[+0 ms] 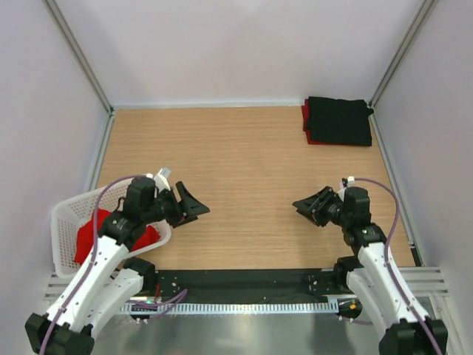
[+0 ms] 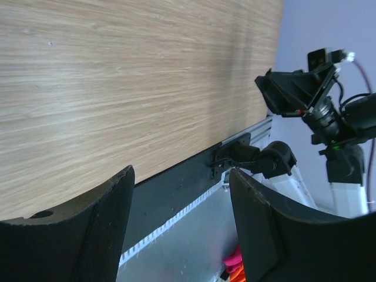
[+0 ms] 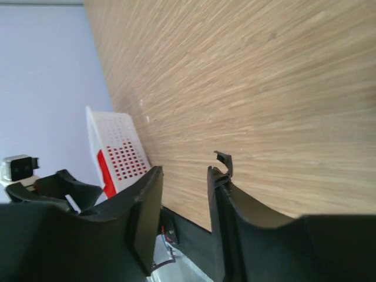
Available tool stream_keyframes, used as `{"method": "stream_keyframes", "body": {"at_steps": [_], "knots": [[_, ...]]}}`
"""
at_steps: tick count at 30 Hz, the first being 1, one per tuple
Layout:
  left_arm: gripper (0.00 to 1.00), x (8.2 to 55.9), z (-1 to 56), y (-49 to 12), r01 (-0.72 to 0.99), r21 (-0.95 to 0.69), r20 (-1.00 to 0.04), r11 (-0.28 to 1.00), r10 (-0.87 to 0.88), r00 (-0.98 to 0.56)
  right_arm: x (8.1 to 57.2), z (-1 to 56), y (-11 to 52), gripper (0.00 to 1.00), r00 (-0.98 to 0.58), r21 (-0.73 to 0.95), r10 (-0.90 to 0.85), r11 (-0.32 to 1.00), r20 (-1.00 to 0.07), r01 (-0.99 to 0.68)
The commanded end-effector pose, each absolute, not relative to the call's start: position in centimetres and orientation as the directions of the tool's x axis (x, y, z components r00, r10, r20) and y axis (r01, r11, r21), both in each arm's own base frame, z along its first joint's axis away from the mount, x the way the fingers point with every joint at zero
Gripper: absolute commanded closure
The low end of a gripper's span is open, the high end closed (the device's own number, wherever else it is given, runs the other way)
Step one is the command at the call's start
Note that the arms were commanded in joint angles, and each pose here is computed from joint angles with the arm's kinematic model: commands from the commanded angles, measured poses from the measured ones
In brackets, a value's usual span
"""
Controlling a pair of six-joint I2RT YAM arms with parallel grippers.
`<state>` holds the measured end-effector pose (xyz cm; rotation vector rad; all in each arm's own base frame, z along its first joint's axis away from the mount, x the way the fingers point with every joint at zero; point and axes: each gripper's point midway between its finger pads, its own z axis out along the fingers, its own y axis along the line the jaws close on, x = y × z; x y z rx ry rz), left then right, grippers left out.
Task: Fold and stack the t-shirts
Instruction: Neatly place the folded tshirt to the corner
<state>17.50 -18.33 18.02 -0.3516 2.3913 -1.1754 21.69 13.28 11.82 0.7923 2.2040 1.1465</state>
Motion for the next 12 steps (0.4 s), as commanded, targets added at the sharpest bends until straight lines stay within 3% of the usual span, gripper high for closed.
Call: {"method": "stream_keyframes", "body": {"at_steps": [1, 4, 5, 9, 12], "knots": [[0.33, 16.6, 19.1, -18.1, 0.015, -0.836, -0.316, 0.549, -0.457, -0.831, 19.6, 12.2, 13.8, 0.53, -0.679, 0.887, 0.724, 0.385, -0.12, 0.254], [0.32, 15.0, 19.0, -17.6, 0.057, -0.855, -0.342, 0.516, -0.476, -0.81, 17.7, 10.7, 13.7, 0.43, -0.69, 0.876, 0.716, 0.396, -0.106, 0.276], [0.31, 14.6, 18.9, -17.4, 0.05, -0.86, -0.335, 0.508, -0.488, -0.806, 17.2, 10.4, 13.8, 0.34, -0.696, 0.876, 0.711, 0.395, -0.1, 0.278], [0.3, 13.1, 17.8, -17.0, 0.065, -0.887, -0.325, 0.456, -0.519, -0.791, 15.7, 8.7, 13.9, 0.29, -0.709, 0.881, 0.698, 0.394, -0.101, 0.262], [0.29, 12.1, 18.1, -17.1, 0.086, -0.918, -0.301, 0.388, -0.538, -0.787, 15.5, 11.1, 14.5, 0.21, -0.706, 0.931, 0.698, 0.326, -0.119, 0.166]]}}
